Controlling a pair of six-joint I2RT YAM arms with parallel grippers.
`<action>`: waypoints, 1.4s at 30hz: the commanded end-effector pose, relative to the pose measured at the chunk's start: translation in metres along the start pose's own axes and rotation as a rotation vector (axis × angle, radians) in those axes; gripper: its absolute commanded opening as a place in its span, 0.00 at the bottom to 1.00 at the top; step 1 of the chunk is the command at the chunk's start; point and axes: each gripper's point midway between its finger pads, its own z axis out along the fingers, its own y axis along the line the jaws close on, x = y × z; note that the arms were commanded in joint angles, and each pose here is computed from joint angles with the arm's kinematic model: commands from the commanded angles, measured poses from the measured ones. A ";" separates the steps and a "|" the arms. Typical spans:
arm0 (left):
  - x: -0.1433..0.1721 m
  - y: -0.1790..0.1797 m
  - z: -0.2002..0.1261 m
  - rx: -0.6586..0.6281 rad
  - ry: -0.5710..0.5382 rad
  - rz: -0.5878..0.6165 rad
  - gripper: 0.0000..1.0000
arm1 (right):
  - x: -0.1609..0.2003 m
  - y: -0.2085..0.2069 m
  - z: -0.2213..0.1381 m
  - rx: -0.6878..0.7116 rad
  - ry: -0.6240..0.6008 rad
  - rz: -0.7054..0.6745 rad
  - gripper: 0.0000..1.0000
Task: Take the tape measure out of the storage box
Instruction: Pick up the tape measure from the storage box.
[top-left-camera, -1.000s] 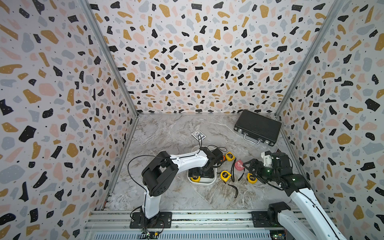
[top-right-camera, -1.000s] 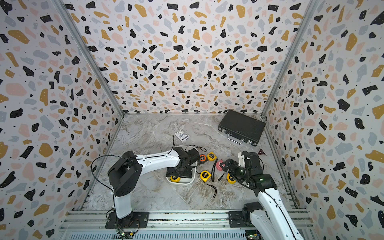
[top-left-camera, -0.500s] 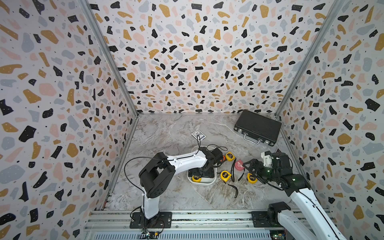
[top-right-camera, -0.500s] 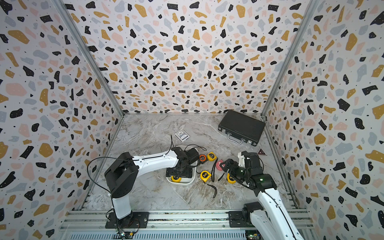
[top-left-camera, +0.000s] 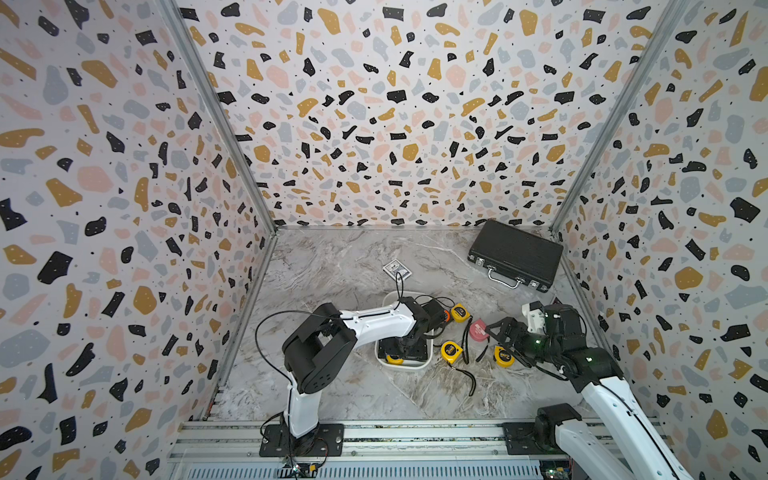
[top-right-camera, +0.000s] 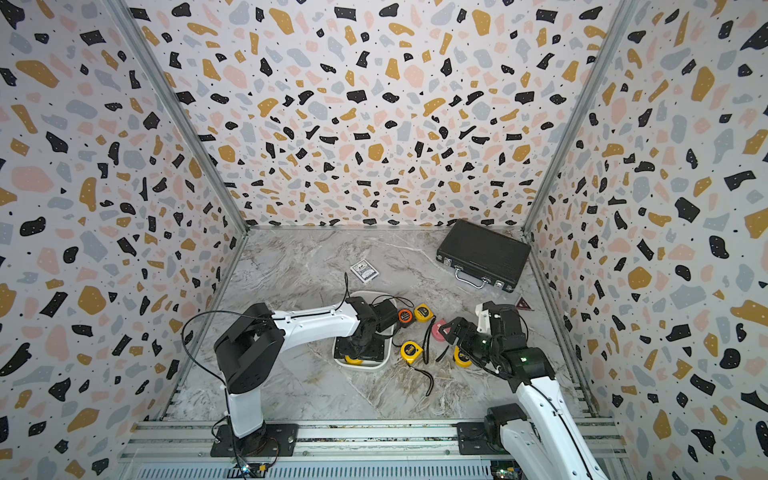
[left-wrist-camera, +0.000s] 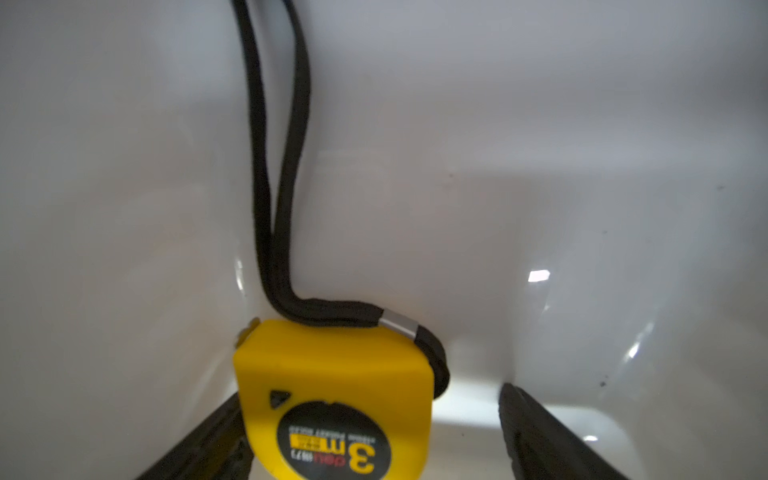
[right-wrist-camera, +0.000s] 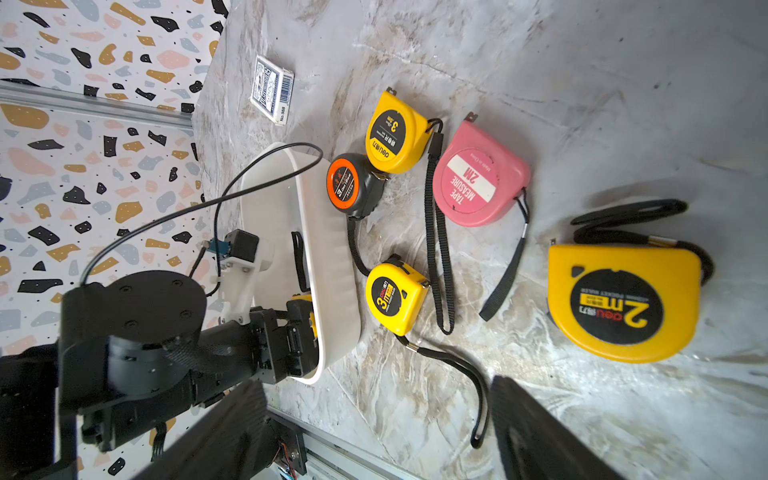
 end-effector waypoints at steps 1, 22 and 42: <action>0.008 0.003 0.007 -0.013 0.035 0.019 0.93 | -0.004 0.012 -0.006 -0.023 -0.008 -0.013 0.90; 0.003 -0.004 -0.012 0.032 0.010 -0.020 0.11 | 0.000 0.017 -0.007 -0.047 0.008 -0.036 0.90; -0.039 -0.019 -0.156 0.360 -0.207 -0.281 0.00 | 0.027 0.070 0.007 -0.234 -0.002 -0.271 0.90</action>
